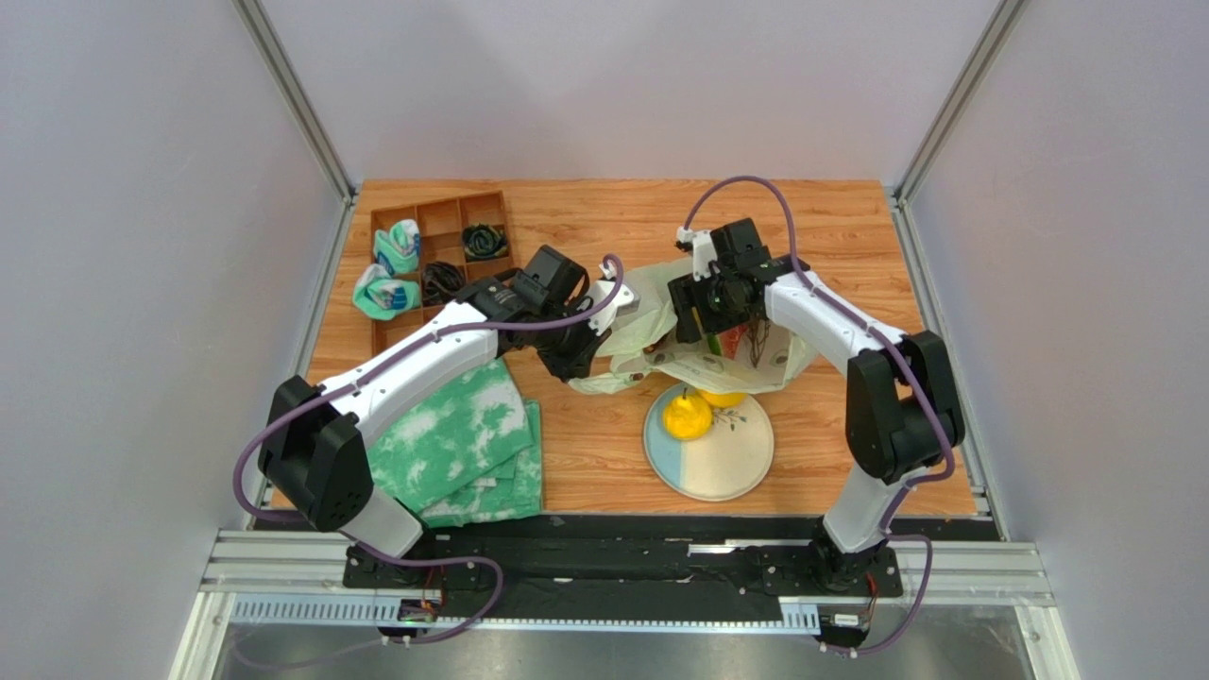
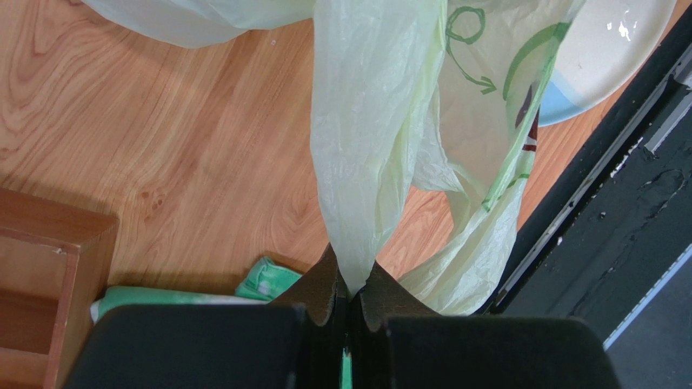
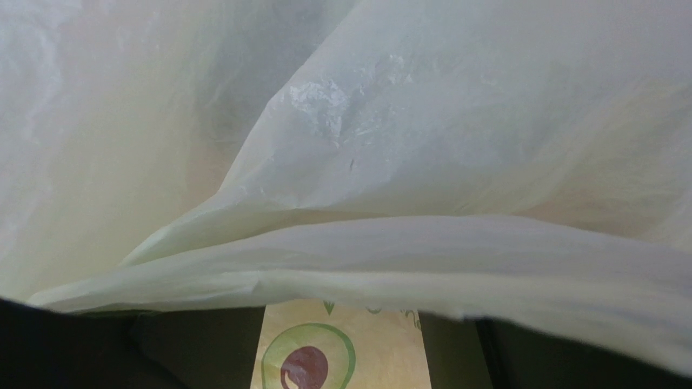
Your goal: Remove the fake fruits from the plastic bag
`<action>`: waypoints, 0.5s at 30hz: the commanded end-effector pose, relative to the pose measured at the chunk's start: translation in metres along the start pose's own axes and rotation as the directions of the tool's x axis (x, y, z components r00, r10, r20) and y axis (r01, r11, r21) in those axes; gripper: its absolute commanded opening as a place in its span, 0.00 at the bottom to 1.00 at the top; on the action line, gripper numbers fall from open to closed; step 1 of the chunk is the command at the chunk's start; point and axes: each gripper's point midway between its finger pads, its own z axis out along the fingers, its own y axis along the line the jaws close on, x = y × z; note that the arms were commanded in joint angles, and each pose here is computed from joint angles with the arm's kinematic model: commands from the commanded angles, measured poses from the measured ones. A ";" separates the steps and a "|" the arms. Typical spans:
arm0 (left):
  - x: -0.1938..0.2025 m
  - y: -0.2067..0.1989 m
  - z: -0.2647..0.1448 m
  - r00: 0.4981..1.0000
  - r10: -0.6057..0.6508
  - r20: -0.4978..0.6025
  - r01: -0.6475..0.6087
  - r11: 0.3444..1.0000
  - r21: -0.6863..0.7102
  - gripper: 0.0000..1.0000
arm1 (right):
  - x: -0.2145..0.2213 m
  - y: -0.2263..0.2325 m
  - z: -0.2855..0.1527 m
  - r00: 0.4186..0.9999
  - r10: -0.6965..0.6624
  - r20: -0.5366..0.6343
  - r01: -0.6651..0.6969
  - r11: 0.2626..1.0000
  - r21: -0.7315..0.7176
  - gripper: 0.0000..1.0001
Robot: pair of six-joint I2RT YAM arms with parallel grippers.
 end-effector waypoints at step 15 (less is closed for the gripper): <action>-0.047 -0.026 -0.018 0.989 0.063 0.134 -0.082 0.987 0.141 0.00 | -0.055 -0.013 0.007 0.994 0.042 0.101 -0.040 0.999 -0.023 0.86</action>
